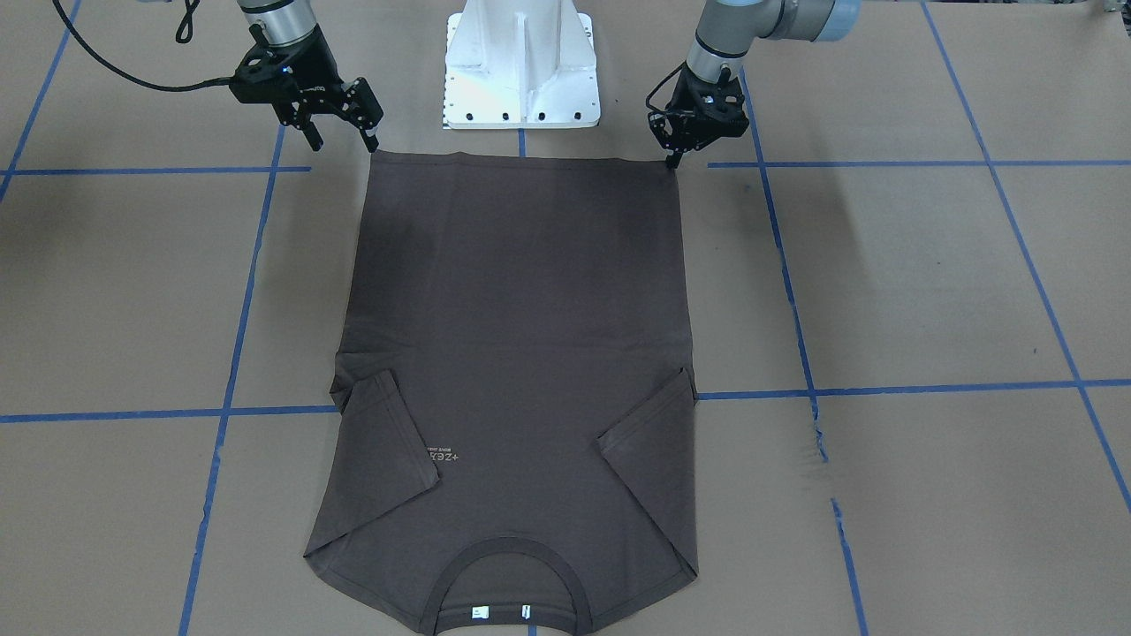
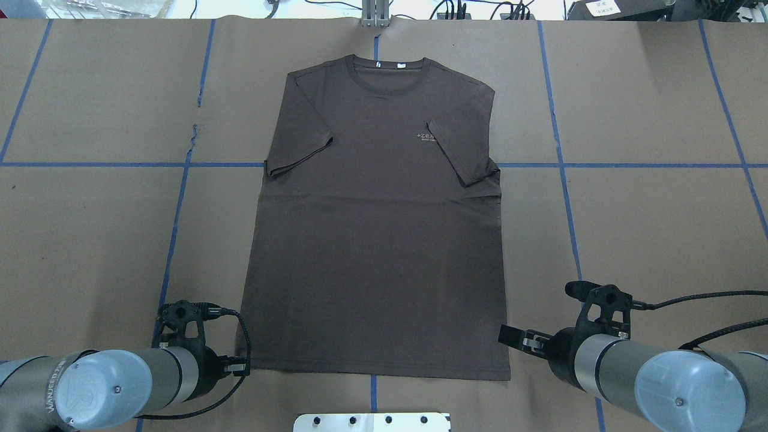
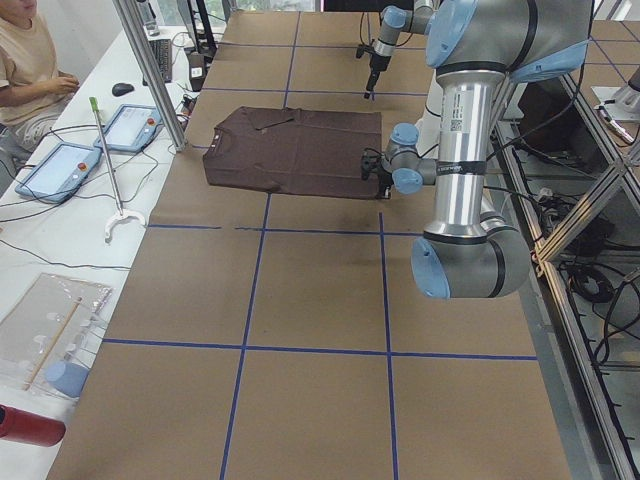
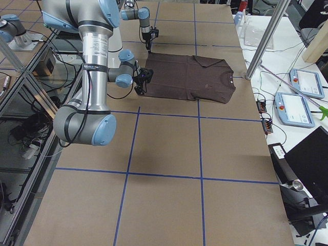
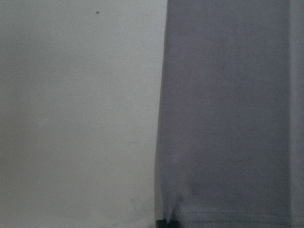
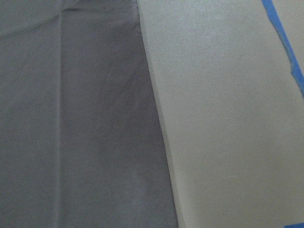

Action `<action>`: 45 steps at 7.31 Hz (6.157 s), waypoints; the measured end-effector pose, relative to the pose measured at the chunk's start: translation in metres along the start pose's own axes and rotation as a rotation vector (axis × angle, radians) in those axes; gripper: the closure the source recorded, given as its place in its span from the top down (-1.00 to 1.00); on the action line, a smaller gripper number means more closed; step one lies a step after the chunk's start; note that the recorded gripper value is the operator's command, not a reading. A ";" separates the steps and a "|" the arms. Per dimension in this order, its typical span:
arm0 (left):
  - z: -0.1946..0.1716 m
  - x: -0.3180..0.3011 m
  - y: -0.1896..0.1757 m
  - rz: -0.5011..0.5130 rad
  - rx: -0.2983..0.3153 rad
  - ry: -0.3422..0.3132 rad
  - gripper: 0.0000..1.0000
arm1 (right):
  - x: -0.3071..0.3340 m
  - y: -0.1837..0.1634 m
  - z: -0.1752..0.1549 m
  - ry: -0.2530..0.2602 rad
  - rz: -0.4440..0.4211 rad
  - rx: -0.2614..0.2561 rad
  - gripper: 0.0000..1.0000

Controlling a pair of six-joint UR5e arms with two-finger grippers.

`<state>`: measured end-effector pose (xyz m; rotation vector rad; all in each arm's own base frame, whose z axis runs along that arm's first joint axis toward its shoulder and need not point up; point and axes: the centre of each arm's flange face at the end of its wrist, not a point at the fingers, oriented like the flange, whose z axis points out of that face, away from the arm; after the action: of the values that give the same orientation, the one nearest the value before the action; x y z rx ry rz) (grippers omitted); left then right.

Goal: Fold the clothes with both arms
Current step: 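Grasp both hem corners with the left and right grippers, then lift the hem with both grippers and fold it toward the collar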

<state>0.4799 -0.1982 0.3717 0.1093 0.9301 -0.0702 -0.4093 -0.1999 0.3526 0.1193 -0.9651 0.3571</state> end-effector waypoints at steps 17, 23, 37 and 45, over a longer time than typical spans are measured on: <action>-0.010 0.006 -0.008 0.001 0.071 0.017 -1.00 | -0.012 0.072 0.051 0.100 0.089 0.020 -1.00; -0.163 0.045 -0.006 0.027 -0.045 0.016 -1.00 | -0.044 0.044 -0.074 0.126 0.094 -0.023 -1.00; -0.105 0.079 -0.338 0.162 0.237 -0.118 -1.00 | -0.173 -0.284 -0.008 0.189 0.194 0.166 -1.00; 0.014 0.046 -0.406 0.180 0.245 -0.146 -1.00 | -0.131 -0.364 0.124 0.248 0.157 0.190 -0.44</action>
<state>0.4750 -0.6031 0.3178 0.4087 0.7595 -0.0246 -0.4469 -0.6037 0.3372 0.1685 -0.6959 0.5948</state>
